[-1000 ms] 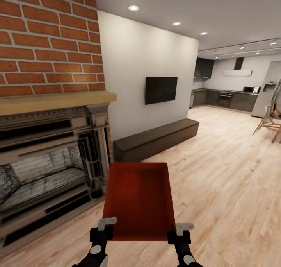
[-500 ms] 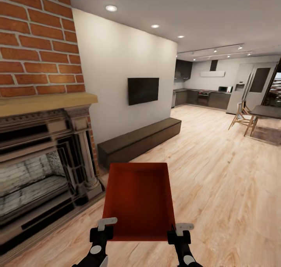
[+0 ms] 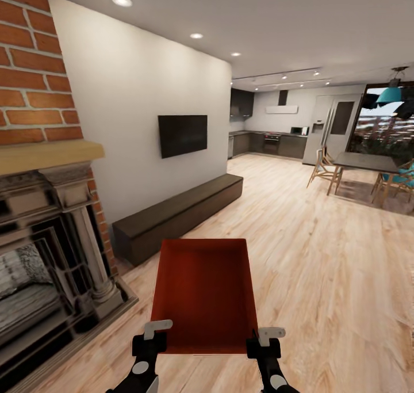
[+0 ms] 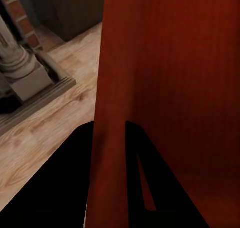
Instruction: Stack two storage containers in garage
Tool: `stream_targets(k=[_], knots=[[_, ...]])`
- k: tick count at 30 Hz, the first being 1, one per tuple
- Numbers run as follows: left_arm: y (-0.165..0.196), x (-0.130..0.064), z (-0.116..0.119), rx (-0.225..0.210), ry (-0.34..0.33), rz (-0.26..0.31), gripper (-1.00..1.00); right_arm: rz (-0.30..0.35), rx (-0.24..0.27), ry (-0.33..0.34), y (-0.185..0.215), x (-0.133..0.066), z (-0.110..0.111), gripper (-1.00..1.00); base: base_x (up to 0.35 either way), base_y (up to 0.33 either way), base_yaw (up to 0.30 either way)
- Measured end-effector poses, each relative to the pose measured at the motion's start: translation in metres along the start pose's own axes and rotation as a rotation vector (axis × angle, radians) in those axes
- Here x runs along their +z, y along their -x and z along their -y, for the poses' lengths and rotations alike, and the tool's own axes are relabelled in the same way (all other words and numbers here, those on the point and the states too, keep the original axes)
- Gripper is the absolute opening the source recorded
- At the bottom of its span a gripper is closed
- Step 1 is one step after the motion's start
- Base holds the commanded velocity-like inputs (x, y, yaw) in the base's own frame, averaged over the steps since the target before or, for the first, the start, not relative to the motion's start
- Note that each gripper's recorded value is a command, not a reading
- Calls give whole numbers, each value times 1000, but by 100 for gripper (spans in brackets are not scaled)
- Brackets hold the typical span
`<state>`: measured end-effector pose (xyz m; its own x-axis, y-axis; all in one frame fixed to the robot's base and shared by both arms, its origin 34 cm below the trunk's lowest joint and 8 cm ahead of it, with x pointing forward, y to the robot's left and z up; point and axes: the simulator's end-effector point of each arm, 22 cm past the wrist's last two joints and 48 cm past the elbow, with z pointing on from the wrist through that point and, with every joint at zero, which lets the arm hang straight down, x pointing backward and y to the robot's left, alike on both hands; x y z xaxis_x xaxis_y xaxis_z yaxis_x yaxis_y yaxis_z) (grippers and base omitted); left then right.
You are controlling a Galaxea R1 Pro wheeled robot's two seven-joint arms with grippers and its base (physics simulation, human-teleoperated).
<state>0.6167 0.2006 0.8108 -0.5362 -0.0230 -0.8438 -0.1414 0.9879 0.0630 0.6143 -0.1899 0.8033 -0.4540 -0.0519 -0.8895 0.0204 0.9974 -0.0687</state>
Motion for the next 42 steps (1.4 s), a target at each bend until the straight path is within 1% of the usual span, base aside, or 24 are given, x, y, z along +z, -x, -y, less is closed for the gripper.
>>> stream_targets(k=[10,42], knots=[[2,0,0,-1,-2,8,-100,8,0,-1,2,0,0,-100,321,0,-275],[2,0,0,-1,-2,8,-100,8,0,0,2,0,0,-100,321,0,-277]])
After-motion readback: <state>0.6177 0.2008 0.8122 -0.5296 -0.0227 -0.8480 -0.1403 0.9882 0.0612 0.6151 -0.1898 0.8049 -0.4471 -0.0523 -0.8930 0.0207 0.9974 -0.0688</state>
